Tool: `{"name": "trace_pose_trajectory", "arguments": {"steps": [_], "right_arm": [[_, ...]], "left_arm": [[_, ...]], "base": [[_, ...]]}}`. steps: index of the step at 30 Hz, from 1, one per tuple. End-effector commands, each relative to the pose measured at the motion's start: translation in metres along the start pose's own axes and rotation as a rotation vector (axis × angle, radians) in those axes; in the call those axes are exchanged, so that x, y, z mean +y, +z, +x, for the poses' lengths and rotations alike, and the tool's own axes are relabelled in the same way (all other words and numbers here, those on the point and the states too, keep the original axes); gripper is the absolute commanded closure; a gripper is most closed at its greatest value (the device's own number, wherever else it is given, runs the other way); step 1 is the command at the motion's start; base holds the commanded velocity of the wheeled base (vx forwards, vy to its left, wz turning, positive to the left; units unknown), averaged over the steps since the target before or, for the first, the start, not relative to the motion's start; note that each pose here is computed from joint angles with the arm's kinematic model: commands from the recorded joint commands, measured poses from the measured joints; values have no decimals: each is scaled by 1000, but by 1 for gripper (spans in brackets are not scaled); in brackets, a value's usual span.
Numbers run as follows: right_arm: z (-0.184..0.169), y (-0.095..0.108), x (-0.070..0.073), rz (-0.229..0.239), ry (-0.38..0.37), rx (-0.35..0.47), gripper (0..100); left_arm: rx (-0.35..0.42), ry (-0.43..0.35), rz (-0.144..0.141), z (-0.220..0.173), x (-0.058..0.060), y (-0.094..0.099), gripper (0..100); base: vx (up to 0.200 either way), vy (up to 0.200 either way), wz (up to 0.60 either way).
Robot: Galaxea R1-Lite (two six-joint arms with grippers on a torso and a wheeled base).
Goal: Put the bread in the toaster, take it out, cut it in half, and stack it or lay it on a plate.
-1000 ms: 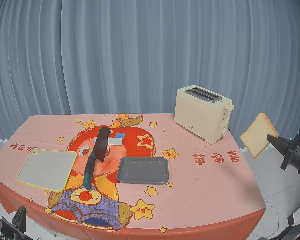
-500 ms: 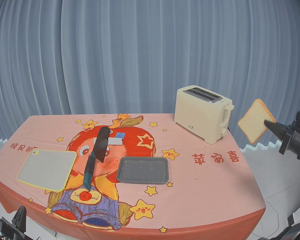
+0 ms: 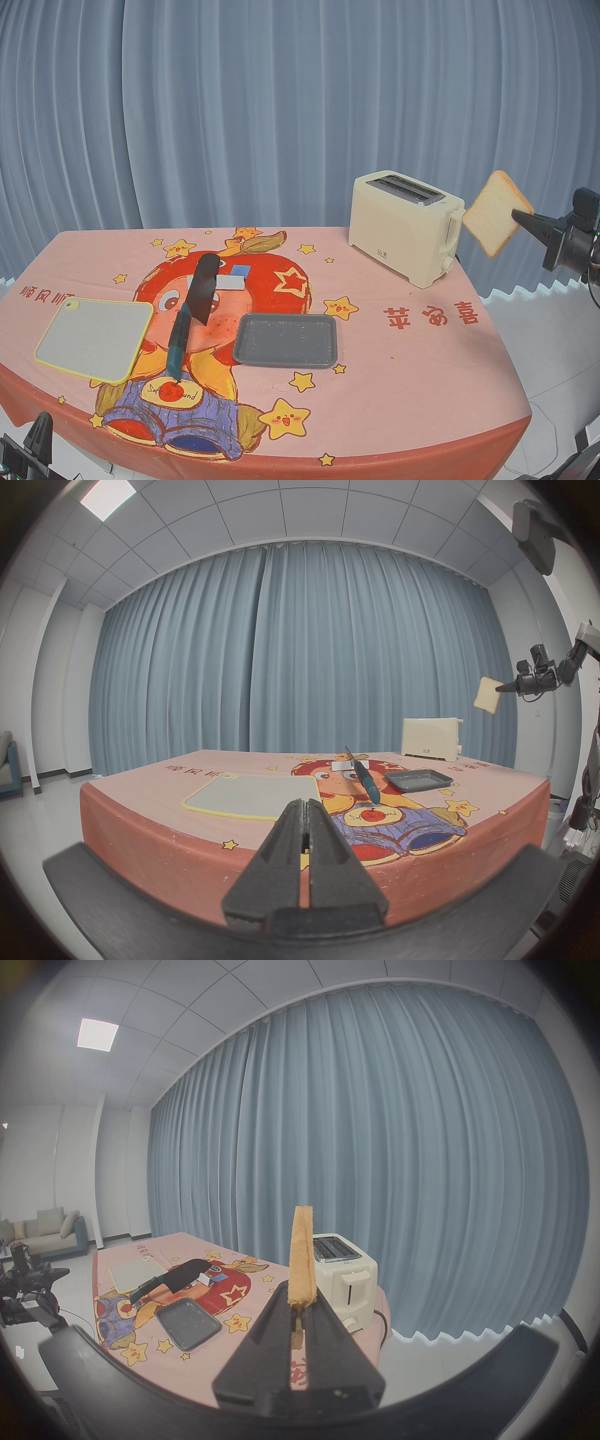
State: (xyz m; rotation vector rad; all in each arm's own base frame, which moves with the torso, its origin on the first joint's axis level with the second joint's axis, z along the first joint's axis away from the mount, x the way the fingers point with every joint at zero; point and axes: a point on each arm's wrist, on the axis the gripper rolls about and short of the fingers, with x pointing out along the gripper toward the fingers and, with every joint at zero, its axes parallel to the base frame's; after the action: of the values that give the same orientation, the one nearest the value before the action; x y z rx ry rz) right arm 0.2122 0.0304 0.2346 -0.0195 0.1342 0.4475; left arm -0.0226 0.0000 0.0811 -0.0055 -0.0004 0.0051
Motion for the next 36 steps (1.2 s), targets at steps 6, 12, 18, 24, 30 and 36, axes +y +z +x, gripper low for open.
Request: {"name": "trace_pose_trajectory", "arguments": {"steps": [6,12,18,24,30,36], "right_arm": [[40,8,-14,4,3,13,100],[59,11,-20,3,4,15,100],[78,21,-27,-4,3,-5,100],[104,33,-33,-17,11,-39,100],[129,37,-39,-25,21,-55,100],[162,33,-44,-27,34,-56,100]], "left_arm": [[19,1,-1,1,0,-5,100],[19,1,-1,1,0,-5,100],[19,1,-1,1,0,-5,100],[19,1,-1,1,0,-5,100],[19,1,-1,1,0,-5,100],[19,1,-1,1,0,-5,100]], "base": [[0,0,0],[0,0,0],[0,0,0],[0,0,0],[0,0,0],[0,0,0]]}}
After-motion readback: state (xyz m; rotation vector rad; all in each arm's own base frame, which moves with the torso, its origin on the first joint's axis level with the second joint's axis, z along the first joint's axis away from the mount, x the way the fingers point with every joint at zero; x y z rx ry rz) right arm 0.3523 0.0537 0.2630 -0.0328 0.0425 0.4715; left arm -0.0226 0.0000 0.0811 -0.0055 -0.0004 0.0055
